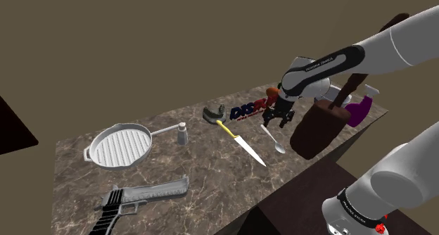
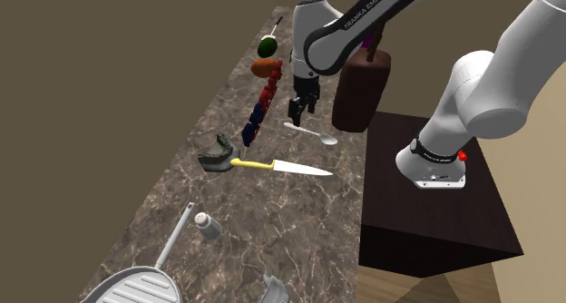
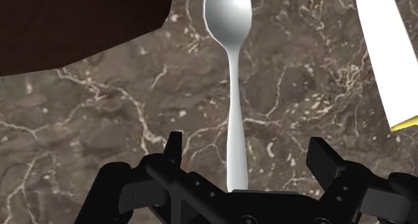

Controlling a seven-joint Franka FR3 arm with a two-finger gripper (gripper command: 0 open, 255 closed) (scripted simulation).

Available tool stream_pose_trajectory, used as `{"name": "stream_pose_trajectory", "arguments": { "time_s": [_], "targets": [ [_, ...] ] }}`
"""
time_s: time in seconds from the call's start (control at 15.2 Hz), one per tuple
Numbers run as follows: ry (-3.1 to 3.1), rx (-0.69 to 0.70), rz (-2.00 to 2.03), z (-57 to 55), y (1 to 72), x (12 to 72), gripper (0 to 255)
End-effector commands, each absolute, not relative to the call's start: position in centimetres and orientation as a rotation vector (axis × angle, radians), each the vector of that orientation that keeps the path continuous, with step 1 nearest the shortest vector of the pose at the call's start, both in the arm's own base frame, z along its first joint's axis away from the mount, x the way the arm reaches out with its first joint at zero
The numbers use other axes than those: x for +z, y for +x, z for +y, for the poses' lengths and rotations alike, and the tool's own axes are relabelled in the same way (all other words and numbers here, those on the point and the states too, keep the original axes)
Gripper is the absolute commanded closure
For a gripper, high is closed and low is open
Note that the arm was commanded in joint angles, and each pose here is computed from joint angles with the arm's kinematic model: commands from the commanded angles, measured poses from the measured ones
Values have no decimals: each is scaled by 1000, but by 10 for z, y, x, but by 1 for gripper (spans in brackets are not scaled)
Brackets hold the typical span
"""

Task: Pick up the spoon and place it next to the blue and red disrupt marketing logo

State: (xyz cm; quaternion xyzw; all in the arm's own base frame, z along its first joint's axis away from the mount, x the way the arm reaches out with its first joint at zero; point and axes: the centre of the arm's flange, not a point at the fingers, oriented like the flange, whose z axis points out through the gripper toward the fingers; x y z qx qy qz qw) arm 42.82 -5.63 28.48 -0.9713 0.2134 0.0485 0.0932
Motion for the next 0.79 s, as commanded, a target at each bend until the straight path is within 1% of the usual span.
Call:
{"name": "stream_pose_trajectory", "arguments": {
  "time_s": [0.0,0.4,0.73],
  "targets": [
    [-2876,137,663,-54,427,271,0],
    [-2876,137,663,-48,426,242,0],
    [-2876,137,663,-48,426,242,0]
  ]
}}
